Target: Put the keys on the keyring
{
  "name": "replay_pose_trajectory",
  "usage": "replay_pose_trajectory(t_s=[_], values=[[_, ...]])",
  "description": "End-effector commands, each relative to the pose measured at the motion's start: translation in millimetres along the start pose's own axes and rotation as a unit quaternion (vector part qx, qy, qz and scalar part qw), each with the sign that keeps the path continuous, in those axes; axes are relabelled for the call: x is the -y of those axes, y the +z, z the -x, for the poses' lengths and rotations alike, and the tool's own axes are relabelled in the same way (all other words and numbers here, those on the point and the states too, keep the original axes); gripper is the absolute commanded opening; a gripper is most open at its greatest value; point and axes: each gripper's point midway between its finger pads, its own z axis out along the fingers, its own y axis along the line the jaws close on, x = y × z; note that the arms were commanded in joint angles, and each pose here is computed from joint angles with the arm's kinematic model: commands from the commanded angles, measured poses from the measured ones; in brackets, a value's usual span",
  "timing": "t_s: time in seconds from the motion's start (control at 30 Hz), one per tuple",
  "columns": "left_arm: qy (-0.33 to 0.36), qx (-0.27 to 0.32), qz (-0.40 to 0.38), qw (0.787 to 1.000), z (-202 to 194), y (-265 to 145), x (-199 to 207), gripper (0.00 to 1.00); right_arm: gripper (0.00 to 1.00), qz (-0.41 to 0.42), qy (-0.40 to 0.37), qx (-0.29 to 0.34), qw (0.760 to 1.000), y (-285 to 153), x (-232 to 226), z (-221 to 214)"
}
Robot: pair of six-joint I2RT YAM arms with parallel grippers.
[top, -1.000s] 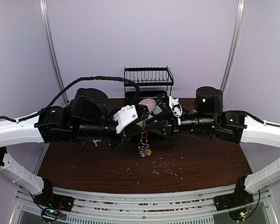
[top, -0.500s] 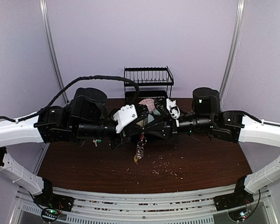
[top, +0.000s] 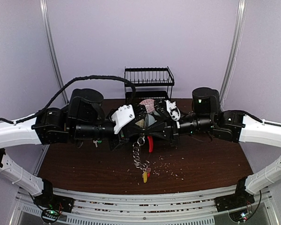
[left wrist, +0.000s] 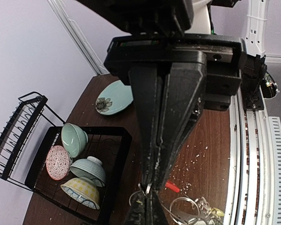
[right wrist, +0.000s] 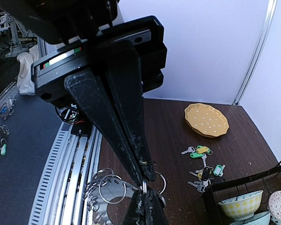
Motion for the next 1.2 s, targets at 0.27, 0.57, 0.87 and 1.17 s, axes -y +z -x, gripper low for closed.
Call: replay_pose_trajectory(t_s=[0.27, 0.57, 0.87, 1.17], values=[[0.007, 0.086, 0.008, 0.996, 25, -25, -2, 0.42, 0.0, 0.002, 0.021, 0.097, 0.995, -25, 6, 37], [0.02, 0.139, 0.046, 0.989, 26, -34, -12, 0.46, 0.0, 0.049, 0.049, 0.192, 0.979, -36, -8, 54], [0.013, 0.159, 0.04, 0.986, 34, -17, -9, 0.38, 0.0, 0.074, 0.06, 0.213, 0.972, -35, -14, 61], [0.003, 0.189, 0.045, 0.981, 38, -13, -9, 0.38, 0.0, 0.076, 0.059, 0.213, 0.972, -35, -15, 61]])
